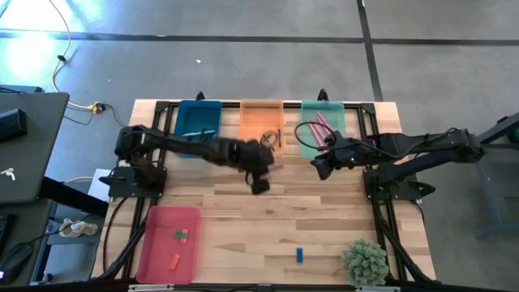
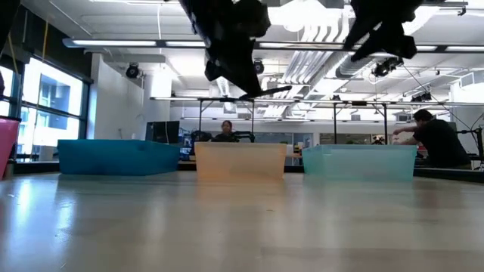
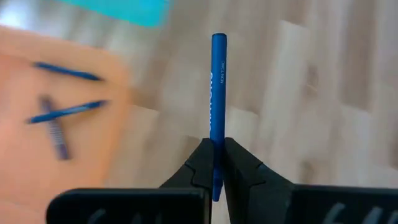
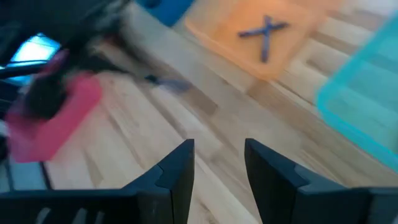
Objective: Sort crayons/erasers/pens/pencils in bins
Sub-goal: Put the blue crayon into the orange bin
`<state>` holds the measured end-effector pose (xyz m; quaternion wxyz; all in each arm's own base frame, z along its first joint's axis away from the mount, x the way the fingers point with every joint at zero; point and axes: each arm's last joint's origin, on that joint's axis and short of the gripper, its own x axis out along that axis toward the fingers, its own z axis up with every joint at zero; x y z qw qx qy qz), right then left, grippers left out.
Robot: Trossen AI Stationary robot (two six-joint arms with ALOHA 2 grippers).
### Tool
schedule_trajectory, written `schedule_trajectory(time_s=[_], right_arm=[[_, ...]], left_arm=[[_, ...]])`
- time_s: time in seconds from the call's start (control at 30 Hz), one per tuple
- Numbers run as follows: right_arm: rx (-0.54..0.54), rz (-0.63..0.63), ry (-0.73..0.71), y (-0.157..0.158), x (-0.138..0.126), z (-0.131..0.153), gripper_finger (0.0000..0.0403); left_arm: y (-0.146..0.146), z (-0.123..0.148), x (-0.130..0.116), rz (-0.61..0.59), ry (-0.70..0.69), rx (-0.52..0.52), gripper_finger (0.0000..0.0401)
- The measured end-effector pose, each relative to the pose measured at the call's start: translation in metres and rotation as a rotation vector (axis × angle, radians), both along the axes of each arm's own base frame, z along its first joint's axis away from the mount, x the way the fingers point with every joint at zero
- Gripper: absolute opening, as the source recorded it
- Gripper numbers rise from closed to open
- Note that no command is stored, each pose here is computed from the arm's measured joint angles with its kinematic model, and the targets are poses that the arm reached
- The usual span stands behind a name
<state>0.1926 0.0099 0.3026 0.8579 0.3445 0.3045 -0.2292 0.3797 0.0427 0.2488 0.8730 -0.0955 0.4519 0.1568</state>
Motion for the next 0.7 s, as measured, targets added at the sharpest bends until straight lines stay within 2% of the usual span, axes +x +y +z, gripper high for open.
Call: schedule_trajectory(time_s=[0.2,0.37,0.57,0.7], right_arm=[[-0.039,0.04,-0.116,0.017,0.007,0.008,0.0134],[-0.033,-0.007,-0.177,0.025,0.013,0.009,0.0134],[-0.01,-0.097,-0.174,0.03,0.024,0.001,0.0134],[0.01,-0.127,-0.174,0.033,0.038,-0.008,0.0134]], left_arm=[[0.058,0.003,-0.012,0.139,-0.014,-0.026,0.0001],[0.097,0.003,-0.025,0.239,-0.023,-0.035,0.0001],[0.128,0.002,-0.038,0.291,-0.017,-0.043,0.0001],[0.139,-0.008,-0.041,0.315,0.011,-0.066,0.0001]])
